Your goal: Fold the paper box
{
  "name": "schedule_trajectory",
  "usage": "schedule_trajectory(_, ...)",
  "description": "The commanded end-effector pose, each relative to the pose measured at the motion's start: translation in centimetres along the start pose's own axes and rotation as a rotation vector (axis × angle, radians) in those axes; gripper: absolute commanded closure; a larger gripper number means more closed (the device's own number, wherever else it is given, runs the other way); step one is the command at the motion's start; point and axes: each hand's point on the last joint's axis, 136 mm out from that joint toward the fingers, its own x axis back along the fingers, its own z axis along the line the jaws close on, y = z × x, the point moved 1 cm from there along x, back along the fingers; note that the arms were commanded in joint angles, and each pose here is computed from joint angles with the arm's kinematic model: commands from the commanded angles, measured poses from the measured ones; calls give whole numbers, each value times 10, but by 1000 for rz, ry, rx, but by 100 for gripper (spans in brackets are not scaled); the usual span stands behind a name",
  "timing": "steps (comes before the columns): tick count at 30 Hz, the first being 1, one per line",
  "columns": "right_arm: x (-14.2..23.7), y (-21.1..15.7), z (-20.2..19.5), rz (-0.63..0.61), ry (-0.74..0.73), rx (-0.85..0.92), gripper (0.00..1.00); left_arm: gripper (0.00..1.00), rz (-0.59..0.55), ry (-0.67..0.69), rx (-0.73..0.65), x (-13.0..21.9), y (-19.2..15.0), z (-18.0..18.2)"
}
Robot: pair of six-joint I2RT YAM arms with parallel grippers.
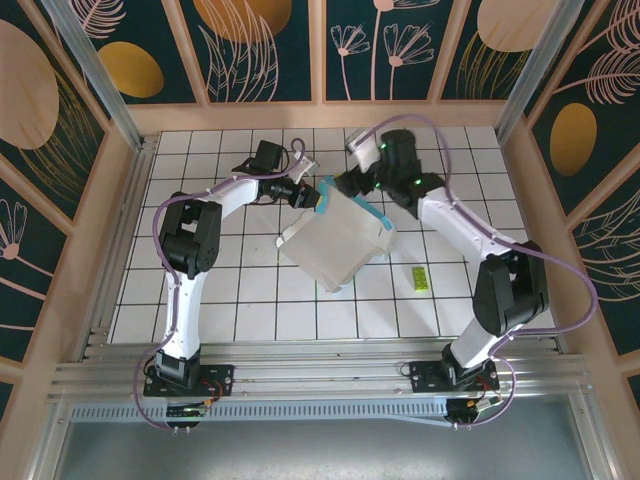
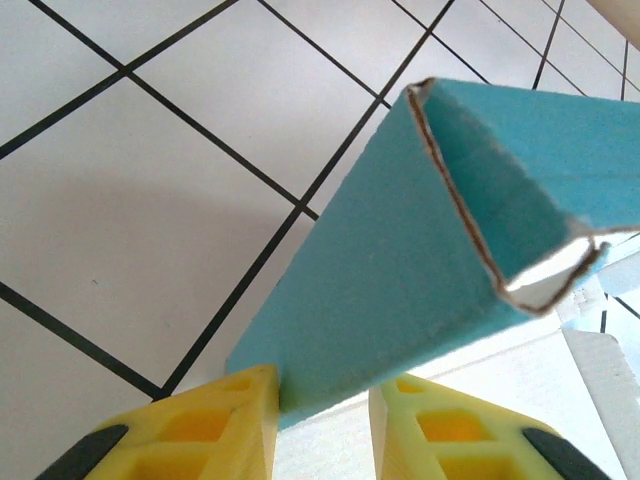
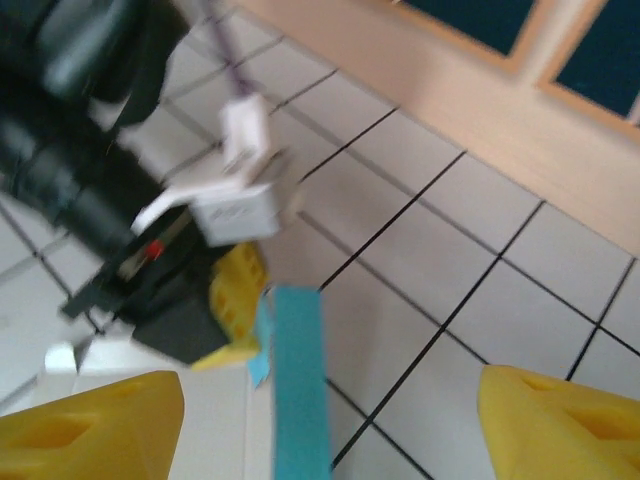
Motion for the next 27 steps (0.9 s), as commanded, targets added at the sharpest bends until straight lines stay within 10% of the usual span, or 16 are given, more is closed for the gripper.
schedule_trajectory(1, 8, 8, -18, -6, 153, -390, 21, 71, 11, -20, 13, -8, -5, 0)
schedule_trajectory(8, -17, -50, -36, 204, 372, -732, 27, 71, 8, -21, 12, -8, -4, -1)
schedule_trajectory(27, -39, -112, 4, 351, 547, -819, 39, 71, 5, -22, 12, -7, -2, -1)
